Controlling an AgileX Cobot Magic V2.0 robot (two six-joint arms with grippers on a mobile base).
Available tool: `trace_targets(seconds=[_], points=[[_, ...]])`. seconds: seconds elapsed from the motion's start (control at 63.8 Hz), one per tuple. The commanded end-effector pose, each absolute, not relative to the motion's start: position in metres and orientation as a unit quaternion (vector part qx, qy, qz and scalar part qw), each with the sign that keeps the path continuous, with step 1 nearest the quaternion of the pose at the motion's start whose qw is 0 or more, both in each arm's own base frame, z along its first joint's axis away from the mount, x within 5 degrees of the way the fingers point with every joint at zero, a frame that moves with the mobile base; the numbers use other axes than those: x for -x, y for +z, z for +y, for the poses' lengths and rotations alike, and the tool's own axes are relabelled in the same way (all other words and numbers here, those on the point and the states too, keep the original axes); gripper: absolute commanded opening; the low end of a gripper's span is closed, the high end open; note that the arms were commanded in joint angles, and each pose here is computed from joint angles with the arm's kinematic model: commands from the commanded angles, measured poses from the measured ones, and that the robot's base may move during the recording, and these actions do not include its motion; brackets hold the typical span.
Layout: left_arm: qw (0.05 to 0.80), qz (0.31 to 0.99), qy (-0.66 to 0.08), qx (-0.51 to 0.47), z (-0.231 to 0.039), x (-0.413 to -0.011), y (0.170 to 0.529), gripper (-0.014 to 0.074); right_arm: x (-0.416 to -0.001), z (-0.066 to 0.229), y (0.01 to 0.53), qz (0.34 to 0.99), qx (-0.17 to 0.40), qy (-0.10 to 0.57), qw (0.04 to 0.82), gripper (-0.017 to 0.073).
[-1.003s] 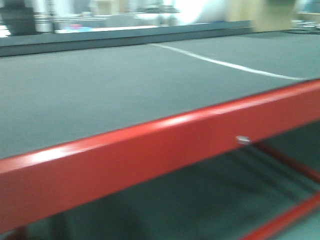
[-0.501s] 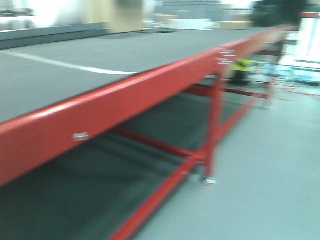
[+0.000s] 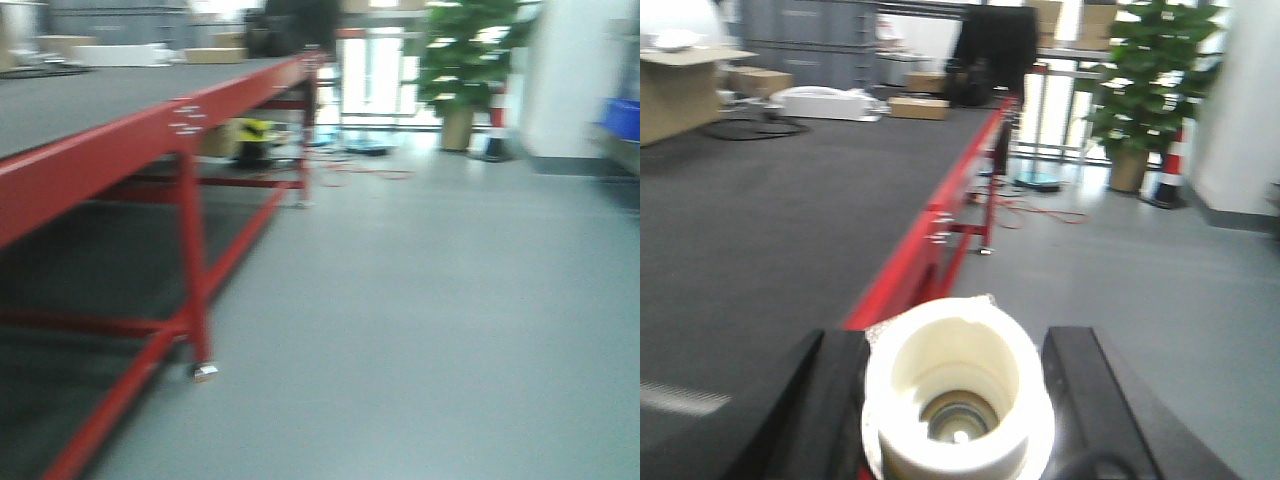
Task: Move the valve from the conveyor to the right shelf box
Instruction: 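Drive the base to the shelf of blue boxes holding both valves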
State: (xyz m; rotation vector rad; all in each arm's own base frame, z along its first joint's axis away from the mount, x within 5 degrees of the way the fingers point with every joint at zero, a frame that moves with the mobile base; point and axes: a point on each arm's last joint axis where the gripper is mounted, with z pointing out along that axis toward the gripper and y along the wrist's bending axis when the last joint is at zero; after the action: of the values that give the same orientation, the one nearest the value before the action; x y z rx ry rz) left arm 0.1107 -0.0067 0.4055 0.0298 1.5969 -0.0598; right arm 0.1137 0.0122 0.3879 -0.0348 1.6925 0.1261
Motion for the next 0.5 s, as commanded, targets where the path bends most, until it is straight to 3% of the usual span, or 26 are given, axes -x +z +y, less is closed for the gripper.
trace_targets(seconds=[0.0, 0.486], points=[[0.724, 0.689, -0.033, -0.015, -0.0075, -0.1080, 0.4142, -0.0111, -0.1108, 0.0116, 0.3987, 0.718, 0.017, 0.055, 0.694, -0.0167], [0.724, 0.689, -0.033, -0.015, -0.0075, -0.1080, 0.4142, -0.0111, -0.1108, 0.0116, 0.3987, 0.718, 0.017, 0.055, 0.694, -0.0167]])
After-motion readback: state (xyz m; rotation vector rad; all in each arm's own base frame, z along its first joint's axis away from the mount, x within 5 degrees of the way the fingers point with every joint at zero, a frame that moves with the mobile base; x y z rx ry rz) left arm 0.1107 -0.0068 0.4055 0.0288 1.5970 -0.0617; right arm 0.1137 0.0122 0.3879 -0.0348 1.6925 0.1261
